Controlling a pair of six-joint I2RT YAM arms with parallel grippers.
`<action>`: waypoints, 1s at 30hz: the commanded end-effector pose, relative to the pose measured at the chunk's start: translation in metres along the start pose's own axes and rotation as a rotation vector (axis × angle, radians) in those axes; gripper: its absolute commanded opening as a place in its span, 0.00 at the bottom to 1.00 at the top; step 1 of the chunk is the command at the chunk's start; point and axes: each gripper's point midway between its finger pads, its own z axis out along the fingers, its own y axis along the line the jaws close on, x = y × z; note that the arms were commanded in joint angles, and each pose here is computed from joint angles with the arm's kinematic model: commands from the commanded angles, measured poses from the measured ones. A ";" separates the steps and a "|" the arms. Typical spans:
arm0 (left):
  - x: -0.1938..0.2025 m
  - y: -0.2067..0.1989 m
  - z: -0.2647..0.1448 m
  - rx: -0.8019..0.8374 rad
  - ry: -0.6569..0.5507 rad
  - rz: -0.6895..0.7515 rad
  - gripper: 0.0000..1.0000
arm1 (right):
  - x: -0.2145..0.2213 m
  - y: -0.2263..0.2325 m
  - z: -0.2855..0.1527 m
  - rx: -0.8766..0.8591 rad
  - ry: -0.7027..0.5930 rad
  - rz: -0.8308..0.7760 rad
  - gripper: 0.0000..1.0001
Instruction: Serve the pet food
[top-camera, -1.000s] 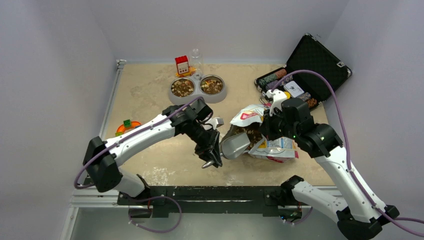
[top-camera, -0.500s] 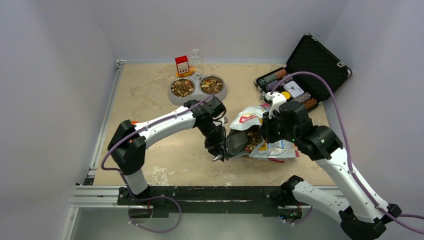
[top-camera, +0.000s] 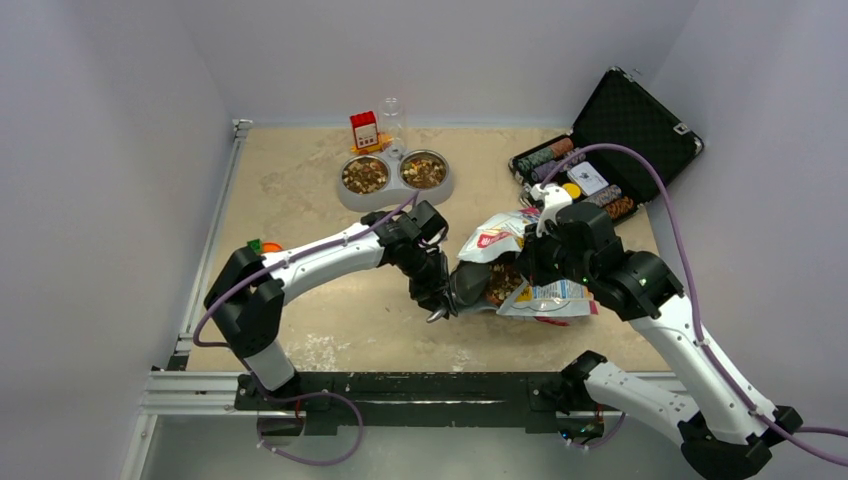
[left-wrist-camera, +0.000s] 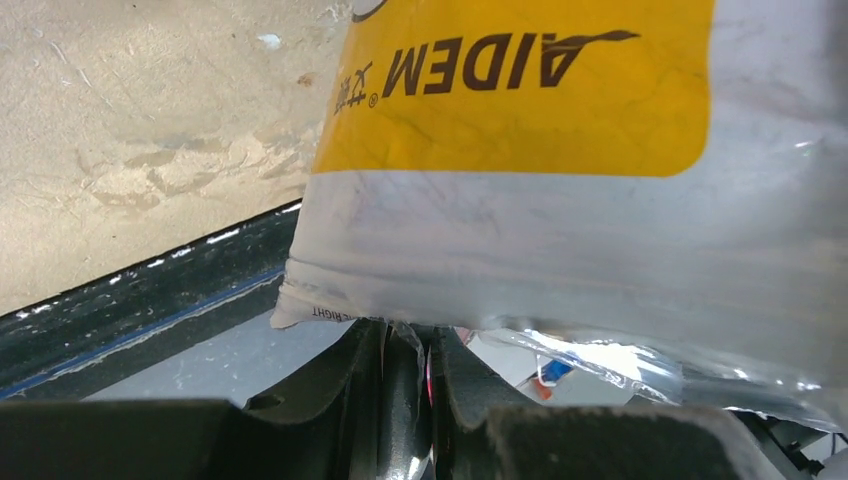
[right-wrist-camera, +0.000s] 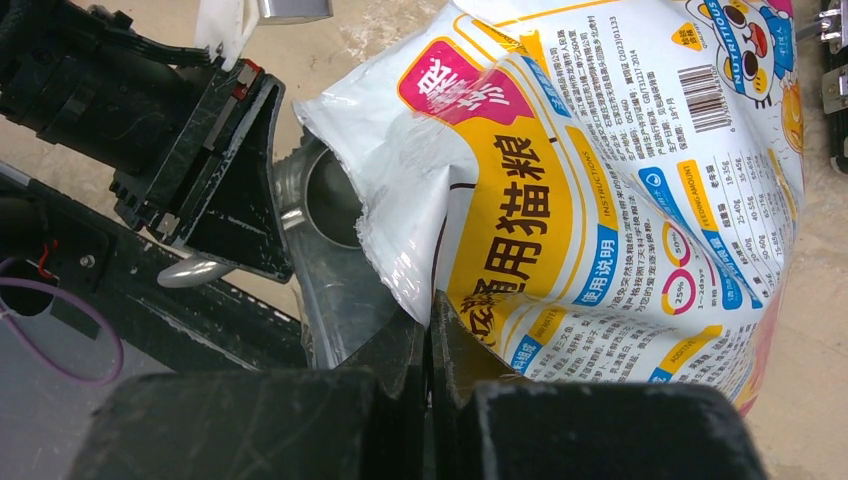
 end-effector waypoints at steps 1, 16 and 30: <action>0.002 -0.014 -0.016 0.055 -0.018 -0.103 0.00 | -0.046 0.017 -0.016 -0.062 -0.174 0.007 0.00; -0.016 -0.110 0.020 0.319 0.406 -0.469 0.00 | -0.049 0.025 -0.019 -0.103 -0.155 -0.007 0.00; -0.041 -0.132 0.050 0.613 0.288 0.194 0.00 | -0.053 0.024 -0.030 -0.094 -0.175 0.000 0.00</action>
